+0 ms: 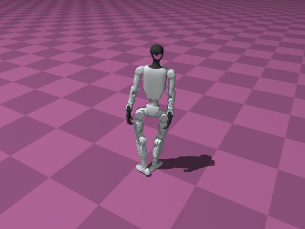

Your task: Walk run

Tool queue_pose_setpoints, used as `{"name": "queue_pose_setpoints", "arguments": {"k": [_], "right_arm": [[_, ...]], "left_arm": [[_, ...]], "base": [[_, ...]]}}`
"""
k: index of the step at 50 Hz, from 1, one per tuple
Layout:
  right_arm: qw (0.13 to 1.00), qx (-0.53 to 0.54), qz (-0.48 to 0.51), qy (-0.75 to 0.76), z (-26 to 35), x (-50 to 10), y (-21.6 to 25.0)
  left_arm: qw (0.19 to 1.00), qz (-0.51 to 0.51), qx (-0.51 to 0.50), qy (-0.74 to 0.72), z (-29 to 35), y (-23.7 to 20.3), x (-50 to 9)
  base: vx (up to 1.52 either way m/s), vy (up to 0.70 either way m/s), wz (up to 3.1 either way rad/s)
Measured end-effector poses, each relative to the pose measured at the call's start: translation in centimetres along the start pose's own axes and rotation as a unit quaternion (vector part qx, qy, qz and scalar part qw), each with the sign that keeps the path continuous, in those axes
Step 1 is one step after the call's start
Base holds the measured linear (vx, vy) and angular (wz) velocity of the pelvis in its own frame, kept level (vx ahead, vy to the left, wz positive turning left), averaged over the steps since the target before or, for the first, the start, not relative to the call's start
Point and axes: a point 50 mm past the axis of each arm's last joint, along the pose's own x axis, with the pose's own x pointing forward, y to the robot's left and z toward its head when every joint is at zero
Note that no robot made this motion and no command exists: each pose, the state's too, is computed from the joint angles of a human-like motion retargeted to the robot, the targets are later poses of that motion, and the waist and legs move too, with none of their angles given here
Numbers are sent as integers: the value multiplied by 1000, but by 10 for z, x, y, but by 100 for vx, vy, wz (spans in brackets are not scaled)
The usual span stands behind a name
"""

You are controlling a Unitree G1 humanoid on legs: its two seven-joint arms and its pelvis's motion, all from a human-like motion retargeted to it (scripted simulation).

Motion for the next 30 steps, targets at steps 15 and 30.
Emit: {"name": "queue_pose_setpoints", "arguments": {"k": [15,30], "right_arm": [[998,-31,16,-54,37,-4,8],[995,-64,-7,-72,20,-1,10]], "left_arm": [[995,59,18,-82,58,15,-15],[973,110,63,-194,125,27,-42]], "base": [[-4,3,-105],[-9,0,-73]]}}
